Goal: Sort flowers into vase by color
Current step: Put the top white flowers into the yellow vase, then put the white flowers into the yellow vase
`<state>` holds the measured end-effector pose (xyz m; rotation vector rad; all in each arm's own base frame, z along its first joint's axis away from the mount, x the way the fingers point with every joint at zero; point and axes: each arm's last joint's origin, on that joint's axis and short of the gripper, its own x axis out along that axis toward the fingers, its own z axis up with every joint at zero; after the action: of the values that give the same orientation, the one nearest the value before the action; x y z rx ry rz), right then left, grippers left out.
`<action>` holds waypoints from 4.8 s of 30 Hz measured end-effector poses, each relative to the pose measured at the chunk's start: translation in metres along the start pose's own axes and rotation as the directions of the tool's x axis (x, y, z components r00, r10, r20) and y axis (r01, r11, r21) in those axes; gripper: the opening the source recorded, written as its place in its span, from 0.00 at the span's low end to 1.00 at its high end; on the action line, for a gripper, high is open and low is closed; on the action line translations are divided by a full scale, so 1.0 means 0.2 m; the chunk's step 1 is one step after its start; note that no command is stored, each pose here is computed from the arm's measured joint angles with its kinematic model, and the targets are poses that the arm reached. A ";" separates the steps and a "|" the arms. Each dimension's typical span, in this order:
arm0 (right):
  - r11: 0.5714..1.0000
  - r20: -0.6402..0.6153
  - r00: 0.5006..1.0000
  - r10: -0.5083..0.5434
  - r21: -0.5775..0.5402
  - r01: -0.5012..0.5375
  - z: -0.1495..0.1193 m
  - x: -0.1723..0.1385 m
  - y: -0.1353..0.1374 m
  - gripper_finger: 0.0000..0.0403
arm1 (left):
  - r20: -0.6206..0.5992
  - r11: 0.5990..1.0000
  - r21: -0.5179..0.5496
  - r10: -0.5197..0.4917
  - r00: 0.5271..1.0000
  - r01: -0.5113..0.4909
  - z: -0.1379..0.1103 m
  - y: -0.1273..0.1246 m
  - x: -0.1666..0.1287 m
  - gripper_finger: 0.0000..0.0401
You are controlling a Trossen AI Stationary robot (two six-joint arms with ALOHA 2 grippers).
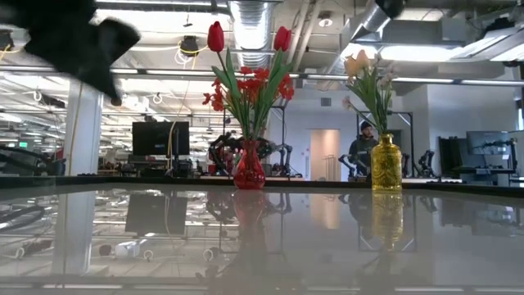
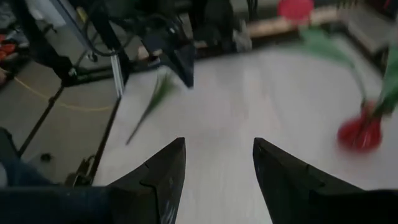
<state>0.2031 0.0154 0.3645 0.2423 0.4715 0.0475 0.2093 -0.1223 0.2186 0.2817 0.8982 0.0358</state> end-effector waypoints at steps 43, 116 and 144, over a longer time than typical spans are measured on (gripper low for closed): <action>0.970 -0.105 0.992 -0.075 -0.236 0.048 0.00 0.23 -0.07 0.53 | -0.434 0.931 -0.063 -0.349 0.831 0.359 -0.26 -0.57 0.13 0.42; 0.587 -0.124 0.939 -0.322 -0.804 0.095 -0.01 0.63 0.24 0.44 | 0.453 0.224 -0.790 -0.415 0.789 0.571 0.40 0.60 0.26 0.00; 0.558 -0.218 0.852 -0.476 -0.824 0.101 -0.07 0.84 0.27 0.07 | 0.454 0.314 -0.778 -0.317 0.833 0.544 0.39 0.66 0.26 0.23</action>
<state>0.3455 0.0877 0.2905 -0.7743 0.8808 -0.0313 0.3146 -0.0055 0.2580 -0.9926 0.5884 -0.0303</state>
